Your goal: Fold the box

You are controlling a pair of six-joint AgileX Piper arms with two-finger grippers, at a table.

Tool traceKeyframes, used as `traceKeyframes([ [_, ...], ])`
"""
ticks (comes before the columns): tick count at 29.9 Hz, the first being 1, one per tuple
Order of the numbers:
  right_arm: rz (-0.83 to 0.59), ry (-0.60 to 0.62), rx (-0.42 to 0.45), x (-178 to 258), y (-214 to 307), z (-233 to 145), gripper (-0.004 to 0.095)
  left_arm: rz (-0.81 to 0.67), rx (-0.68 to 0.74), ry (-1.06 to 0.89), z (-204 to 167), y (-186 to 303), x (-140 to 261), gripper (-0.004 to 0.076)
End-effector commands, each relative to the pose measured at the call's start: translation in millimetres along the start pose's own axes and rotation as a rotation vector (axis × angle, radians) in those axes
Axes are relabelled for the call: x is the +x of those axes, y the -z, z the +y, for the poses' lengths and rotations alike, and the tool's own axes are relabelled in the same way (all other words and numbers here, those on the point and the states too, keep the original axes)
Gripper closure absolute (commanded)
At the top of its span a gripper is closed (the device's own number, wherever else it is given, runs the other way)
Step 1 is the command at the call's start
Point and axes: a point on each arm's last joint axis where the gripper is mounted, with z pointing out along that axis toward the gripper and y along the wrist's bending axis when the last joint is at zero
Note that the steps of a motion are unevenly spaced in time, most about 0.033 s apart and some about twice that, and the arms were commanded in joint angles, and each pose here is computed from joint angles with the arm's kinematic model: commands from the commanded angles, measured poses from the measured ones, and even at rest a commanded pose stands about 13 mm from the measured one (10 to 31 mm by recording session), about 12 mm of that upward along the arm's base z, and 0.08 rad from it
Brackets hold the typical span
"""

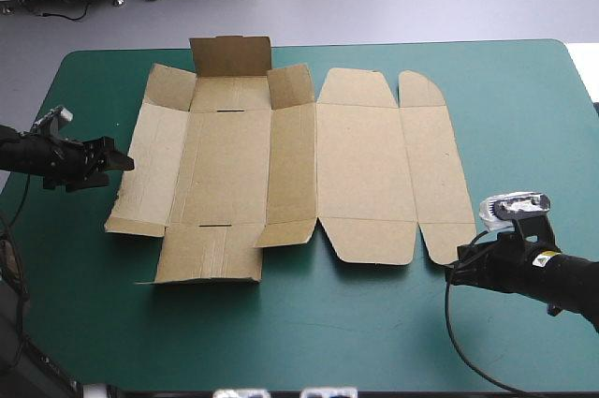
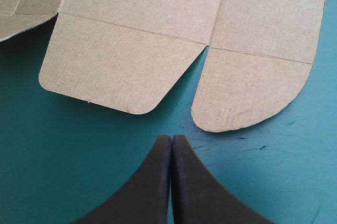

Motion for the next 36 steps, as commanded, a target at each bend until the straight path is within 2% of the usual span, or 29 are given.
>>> traceKeyframes([
  [1,-0.065,0.014,-0.004,-10,7,3,0.0914,0.001,0.079,-0.023,-17,14,0,0.0223],
  [11,-0.066,0.014,-0.003,-11,7,3,0.0914,0.084,0.050,-0.039,-9,-8,1,0.0224],
  [19,-0.063,0.016,-0.002,-10,7,3,0.0914,0.150,0.052,-0.082,-16,-28,5,0.0224],
  [31,-0.065,0.016,-0.001,-11,7,3,0.0914,0.169,0.089,-0.110,-27,-39,6,0.0230],
  [33,-0.065,0.016,-0.001,-11,7,3,0.0914,0.172,0.085,-0.113,-27,-39,7,0.0260],
  [36,-0.065,0.016,-0.001,-11,7,3,0.0914,0.173,0.084,-0.114,-27,-39,7,0.0379],
])
